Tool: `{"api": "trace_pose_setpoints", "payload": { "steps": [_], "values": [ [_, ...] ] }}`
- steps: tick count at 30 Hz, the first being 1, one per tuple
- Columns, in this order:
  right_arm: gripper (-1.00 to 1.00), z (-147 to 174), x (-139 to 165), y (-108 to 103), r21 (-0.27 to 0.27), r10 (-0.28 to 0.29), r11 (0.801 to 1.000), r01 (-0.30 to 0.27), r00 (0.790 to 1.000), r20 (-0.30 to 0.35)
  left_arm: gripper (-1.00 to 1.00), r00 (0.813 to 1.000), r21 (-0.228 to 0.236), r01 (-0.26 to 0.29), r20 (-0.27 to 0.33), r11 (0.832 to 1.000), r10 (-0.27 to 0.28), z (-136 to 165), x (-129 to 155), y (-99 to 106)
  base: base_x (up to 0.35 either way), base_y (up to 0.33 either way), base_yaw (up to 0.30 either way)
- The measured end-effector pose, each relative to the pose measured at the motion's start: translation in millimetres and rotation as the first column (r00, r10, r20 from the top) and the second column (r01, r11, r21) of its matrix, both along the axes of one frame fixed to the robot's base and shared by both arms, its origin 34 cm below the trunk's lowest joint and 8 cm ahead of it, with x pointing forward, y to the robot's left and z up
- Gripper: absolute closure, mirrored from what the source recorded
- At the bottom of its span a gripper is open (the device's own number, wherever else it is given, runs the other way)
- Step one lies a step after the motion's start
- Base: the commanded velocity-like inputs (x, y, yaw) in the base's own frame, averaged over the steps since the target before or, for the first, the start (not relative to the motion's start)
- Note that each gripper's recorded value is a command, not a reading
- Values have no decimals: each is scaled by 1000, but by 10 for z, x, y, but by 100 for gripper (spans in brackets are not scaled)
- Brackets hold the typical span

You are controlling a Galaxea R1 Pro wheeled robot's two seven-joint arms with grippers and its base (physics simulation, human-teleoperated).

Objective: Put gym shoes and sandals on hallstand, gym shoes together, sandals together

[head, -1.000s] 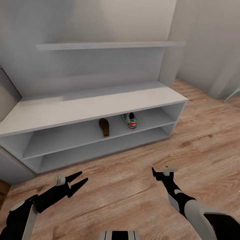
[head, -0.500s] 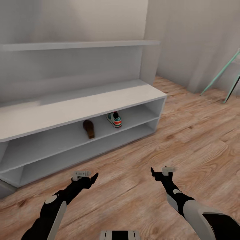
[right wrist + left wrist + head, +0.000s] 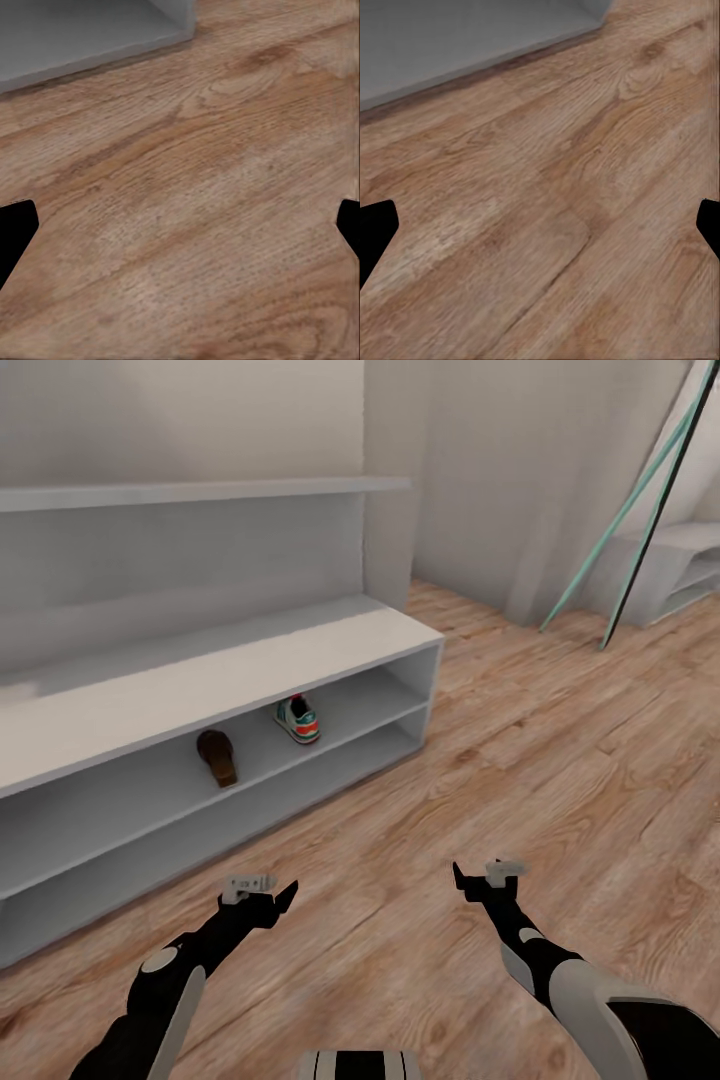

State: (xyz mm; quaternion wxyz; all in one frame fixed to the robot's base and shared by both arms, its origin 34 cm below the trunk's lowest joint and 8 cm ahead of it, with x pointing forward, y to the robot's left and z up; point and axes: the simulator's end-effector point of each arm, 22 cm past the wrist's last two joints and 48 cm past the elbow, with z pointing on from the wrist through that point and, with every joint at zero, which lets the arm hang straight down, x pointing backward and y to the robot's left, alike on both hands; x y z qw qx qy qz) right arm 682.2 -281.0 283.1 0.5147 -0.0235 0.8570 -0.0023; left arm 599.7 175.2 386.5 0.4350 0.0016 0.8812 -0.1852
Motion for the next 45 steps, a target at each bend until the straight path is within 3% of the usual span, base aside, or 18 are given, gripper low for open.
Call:
{"api": "trace_pose_setpoints", "payload": {
  "steps": [13,37,41,42,45],
  "values": [
    [-100,-27,-11,2,0,0,1000,0,1000,-4,-100,1000,2,-6,26,1000,6,15,30,11,50,-33,-286],
    [-100,-42,-17,-13,1,-3,1000,3,1000,-7,-100,1000,1,-8,25,1000,8,-17,25,19,237,-223,-182],
    [-100,-48,-16,-84,18,-49,999,49,999,-5,-100,1000,0,-9,23,1000,9,-28,25,19,317,-43,-242],
    [-100,-50,-17,-132,36,-85,996,85,996,-5,-100,1000,1,-10,21,1000,10,-34,24,22,326,-7,-234],
    [-100,-70,-26,-147,42,-98,994,98,995,-8,-100,1000,2,-8,18,1000,8,-53,19,22,328,-20,-243]
  ]
}}
